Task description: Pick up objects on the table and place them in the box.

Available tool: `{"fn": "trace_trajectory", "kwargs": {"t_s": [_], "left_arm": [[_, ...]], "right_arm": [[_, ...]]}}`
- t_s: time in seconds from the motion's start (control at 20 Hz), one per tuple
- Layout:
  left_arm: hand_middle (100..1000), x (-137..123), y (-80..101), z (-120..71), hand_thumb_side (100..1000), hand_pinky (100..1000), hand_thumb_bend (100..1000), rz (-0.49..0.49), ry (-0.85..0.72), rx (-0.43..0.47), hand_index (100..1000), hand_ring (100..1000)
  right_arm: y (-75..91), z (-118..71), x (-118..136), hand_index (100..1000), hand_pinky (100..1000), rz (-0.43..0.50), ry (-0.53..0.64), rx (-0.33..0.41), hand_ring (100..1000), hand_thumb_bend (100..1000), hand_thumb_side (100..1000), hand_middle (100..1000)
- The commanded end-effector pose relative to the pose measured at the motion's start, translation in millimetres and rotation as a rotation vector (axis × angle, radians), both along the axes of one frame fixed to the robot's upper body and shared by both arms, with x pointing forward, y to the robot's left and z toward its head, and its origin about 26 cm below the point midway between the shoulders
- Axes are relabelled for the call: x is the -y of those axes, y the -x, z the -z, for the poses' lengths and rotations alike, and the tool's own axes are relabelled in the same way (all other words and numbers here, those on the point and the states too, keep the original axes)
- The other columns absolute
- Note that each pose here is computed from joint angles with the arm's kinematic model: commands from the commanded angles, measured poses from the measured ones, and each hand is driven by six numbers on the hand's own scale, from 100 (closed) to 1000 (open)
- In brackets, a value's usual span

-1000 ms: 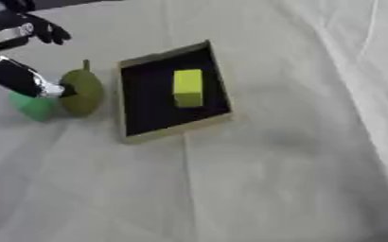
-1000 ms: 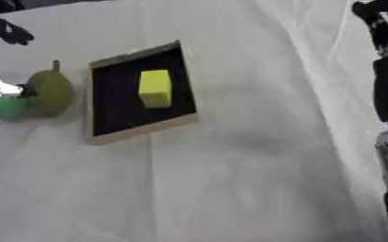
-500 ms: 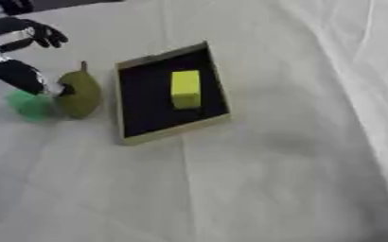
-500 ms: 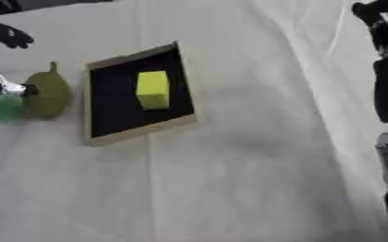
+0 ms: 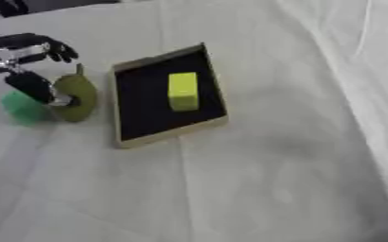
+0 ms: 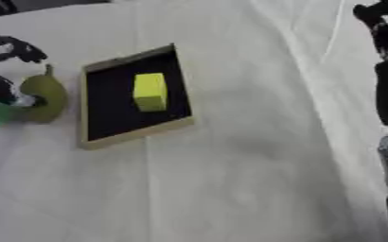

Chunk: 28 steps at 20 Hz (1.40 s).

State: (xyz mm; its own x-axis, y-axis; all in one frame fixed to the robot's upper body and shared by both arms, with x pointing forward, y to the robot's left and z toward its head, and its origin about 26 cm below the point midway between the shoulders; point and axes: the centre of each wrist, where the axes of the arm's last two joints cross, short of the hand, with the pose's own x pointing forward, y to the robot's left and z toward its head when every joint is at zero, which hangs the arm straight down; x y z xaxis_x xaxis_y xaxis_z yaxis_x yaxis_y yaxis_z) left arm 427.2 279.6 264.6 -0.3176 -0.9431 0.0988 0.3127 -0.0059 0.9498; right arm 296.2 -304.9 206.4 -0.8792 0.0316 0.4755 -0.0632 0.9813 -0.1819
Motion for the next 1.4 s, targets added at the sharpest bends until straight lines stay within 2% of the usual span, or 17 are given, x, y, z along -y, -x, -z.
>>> {"fn": "trace_trajectory", "kwargs": {"t_s": [0.05, 0.15, 0.3, 0.5, 0.65, 0.8, 1.15, 1.4], "left_arm": [[782, -8, 2.5, -14.2, 201, 953, 519, -0.011, -0.039, 0.01, 896, 875], [756, -8, 2.0, -13.6, 157, 949, 481, -0.014, -0.054, 0.001, 871, 868], [707, -7, 0.4, -10.2, 200, 938, 468, -0.014, -0.074, -0.022, 836, 845], [567, -8, 0.0, -7.3, 270, 900, 394, -0.024, -0.072, -0.026, 709, 762], [496, -9, 1.5, -7.2, 226, 852, 321, -0.035, -0.056, -0.011, 631, 697], [484, -9, 3.9, -8.5, 107, 832, 246, -0.034, -0.045, 0.006, 614, 678], [470, -3, 11.2, -21.0, 100, 820, 166, -0.014, -0.018, 0.056, 596, 655], [468, 7, 20.0, -49.0, 100, 808, 100, 0.025, 0.055, 0.145, 591, 640]], "right_arm": [[2.2, -8.4, -2, 815, 892, -0.002, 0.018, 0.026, 963, 100, 634, 597], [2.2, -8.4, -2, 815, 892, -0.001, 0.017, 0.025, 963, 100, 634, 597], [2.0, -8.6, -3, 815, 892, -0.002, 0.014, 0.027, 962, 100, 634, 596], [2.2, -8.1, -2, 815, 893, 0.002, 0.01, 0.026, 963, 100, 634, 594], [2.2, -8.0, -2, 815, 893, 0.004, 0.008, 0.024, 962, 100, 634, 593], [2.4, -7.5, -2, 815, 893, 0.006, 0.007, 0.021, 961, 100, 634, 593], [2.8, -6.9, -1, 814, 893, 0.01, 0.001, 0.018, 960, 100, 634, 593], [2.8, -7.8, 0, 814, 892, 0.008, 0.0, 0.022, 958, 100, 634, 593]]}}
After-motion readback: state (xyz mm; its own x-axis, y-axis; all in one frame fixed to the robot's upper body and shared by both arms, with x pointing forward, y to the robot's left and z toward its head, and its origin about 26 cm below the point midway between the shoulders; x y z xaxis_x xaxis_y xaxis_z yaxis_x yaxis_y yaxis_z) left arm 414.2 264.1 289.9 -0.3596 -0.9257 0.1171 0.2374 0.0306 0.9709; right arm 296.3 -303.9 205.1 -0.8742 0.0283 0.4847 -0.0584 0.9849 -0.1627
